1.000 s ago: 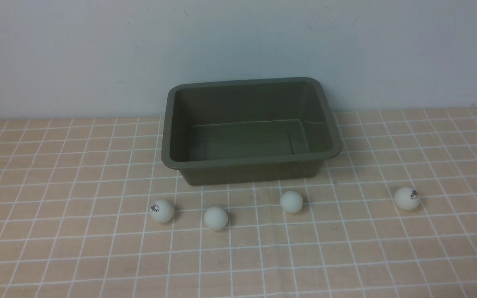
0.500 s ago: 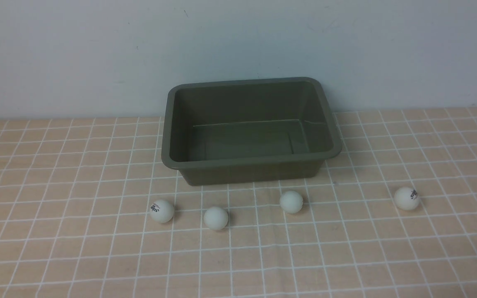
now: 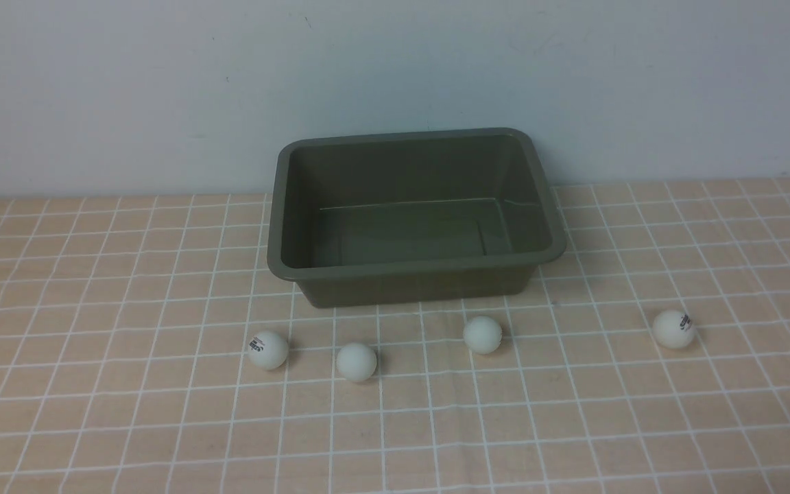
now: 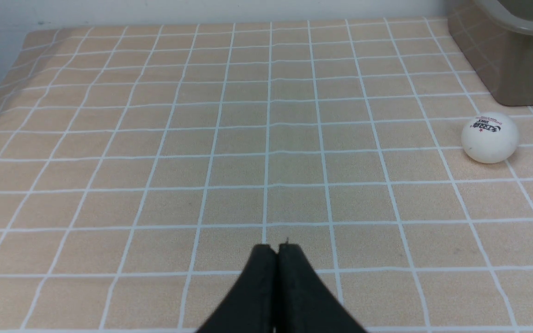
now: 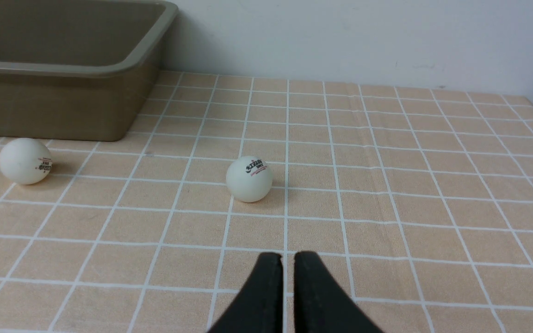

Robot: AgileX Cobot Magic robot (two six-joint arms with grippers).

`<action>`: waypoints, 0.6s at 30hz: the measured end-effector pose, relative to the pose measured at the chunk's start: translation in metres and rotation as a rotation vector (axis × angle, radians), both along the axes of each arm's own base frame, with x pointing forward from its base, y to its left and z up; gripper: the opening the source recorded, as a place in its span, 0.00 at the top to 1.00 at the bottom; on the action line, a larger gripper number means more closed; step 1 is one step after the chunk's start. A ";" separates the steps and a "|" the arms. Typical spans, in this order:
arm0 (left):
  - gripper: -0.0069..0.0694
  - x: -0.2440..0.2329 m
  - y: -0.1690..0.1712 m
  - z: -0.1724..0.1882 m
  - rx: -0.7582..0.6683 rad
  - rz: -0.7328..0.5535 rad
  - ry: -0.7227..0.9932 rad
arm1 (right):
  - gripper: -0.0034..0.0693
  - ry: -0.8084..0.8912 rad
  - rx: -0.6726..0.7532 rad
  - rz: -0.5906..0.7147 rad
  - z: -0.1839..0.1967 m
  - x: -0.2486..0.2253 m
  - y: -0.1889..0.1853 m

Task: Put the table tennis balls into the box on the light coffee tablecloth.
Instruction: 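Reach for and grasp a ping pong ball on the table beside the basket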

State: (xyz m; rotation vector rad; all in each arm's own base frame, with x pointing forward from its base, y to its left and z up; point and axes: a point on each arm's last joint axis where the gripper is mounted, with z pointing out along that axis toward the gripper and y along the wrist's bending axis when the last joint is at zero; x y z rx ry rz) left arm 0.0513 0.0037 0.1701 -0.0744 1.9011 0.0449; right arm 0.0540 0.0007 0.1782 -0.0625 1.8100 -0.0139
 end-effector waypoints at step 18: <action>1.00 0.000 0.000 0.000 0.000 0.000 0.001 | 0.91 -0.146 0.033 0.001 0.062 -0.011 0.000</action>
